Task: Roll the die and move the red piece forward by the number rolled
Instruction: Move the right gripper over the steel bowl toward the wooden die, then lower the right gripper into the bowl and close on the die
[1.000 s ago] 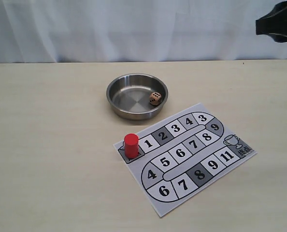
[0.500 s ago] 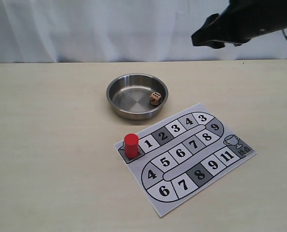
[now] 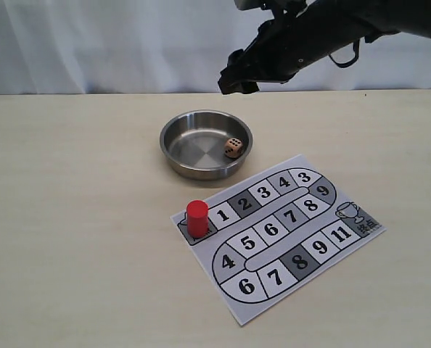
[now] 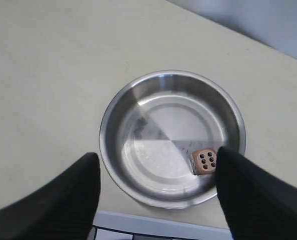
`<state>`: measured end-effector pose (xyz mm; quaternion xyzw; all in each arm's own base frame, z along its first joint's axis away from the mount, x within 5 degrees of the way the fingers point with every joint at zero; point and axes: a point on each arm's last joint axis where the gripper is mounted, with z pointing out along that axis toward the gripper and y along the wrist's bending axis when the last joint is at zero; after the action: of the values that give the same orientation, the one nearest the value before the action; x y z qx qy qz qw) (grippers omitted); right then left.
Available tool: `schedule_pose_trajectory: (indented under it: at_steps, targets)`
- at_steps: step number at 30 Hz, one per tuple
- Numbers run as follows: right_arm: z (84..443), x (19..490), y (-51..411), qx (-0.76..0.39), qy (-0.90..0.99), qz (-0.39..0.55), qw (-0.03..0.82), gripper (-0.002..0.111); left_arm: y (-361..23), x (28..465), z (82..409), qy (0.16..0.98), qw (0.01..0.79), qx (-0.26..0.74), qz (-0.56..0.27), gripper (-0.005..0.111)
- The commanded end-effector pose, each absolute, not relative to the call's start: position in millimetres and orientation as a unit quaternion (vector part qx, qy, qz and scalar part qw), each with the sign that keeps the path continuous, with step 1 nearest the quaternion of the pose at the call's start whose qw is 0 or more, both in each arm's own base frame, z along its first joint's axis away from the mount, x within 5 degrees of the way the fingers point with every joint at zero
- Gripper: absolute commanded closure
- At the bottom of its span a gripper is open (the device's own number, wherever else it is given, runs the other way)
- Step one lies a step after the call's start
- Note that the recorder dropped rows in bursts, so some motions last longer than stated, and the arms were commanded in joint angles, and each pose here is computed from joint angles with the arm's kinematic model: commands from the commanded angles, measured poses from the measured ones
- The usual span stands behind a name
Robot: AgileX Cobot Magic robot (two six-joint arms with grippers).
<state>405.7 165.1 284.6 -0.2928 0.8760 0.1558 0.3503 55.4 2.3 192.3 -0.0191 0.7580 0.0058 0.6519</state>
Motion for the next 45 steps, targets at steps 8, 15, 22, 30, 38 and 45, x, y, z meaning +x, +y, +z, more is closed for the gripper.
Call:
schedule_pose_trajectory:
  at_steps: [8,15,22,30,38,45]
  targets:
    - [244,429,205,-0.331,0.877,0.153,0.314,0.045,2,55,192,0.757,0.653,-0.021,0.004,0.107]
    - [213,445,203,-0.356,0.883,0.093,0.291,0.045,2,55,192,0.757,0.653,-0.021,0.004,0.107]
    - [182,450,205,-0.358,0.89,0.088,0.269,0.045,2,56,193,0.754,0.656,-0.02,0.004,0.107]
    - [168,457,206,-0.357,0.886,0.081,0.285,0.045,2,56,193,0.754,0.656,-0.02,0.004,0.107]
    - [154,465,206,-0.366,0.878,0.061,0.304,0.045,2,56,193,0.754,0.656,-0.02,0.004,0.107]
    - [145,470,206,-0.36,0.875,0.056,0.319,0.045,2,55,192,0.757,0.653,-0.021,0.004,0.107]
